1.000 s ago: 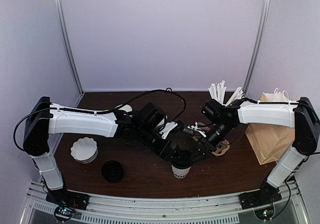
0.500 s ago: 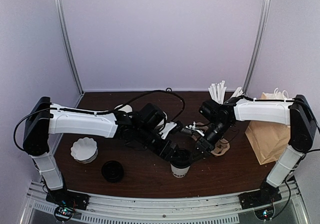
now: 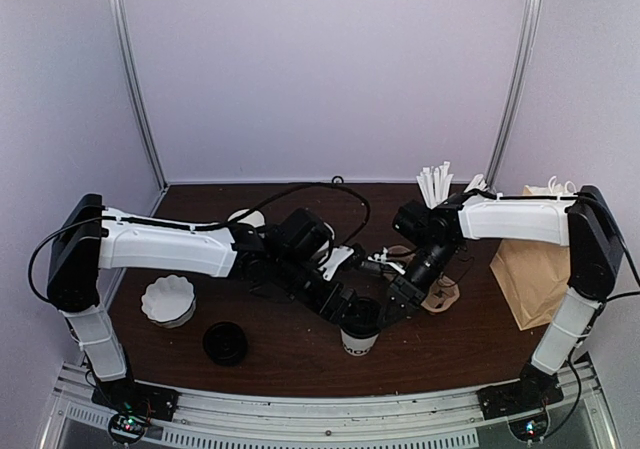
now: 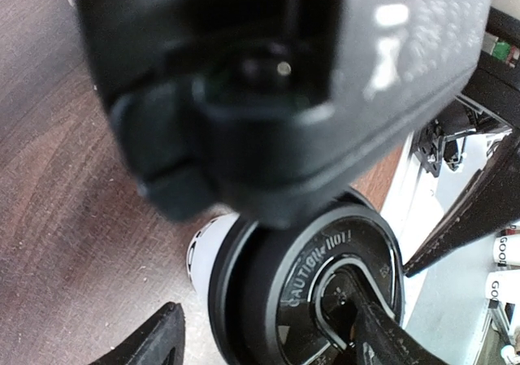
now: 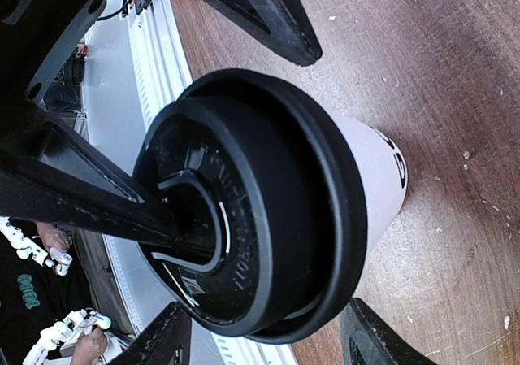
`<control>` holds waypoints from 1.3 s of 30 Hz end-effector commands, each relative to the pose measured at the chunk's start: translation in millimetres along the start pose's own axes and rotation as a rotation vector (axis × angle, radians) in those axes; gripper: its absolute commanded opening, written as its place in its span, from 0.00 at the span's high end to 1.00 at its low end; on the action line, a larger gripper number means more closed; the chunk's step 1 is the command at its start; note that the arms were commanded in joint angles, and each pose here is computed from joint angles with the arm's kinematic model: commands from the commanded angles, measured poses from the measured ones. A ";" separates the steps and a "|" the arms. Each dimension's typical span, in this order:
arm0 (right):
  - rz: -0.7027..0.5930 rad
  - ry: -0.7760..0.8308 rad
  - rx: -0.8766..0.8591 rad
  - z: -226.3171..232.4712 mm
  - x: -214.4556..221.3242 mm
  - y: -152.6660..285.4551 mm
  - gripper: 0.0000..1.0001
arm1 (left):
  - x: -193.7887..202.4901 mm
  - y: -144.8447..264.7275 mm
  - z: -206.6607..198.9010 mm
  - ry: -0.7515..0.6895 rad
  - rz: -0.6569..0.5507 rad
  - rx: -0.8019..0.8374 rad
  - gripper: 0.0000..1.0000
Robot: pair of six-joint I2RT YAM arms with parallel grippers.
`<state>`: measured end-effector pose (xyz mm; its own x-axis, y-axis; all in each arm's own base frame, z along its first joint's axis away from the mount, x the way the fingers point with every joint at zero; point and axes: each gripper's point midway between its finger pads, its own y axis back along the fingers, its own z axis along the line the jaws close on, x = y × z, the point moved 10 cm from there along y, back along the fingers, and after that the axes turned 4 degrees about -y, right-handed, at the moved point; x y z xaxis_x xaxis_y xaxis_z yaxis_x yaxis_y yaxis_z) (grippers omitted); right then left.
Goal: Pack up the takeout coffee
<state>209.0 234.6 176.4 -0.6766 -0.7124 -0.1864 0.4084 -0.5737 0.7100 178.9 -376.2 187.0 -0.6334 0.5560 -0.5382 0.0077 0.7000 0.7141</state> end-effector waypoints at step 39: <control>-0.137 0.683 0.368 82.8 21.3 62.7 0.49 | -41.8 26.1 14.9 -0.068 -0.034 0.123 0.21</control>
<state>189.9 215.0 269.0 -0.3226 -0.7367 -0.5943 0.0497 -0.6402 0.7666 219.4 -360.6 224.7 -0.5906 0.5620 -0.5791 0.0086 0.7219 0.6919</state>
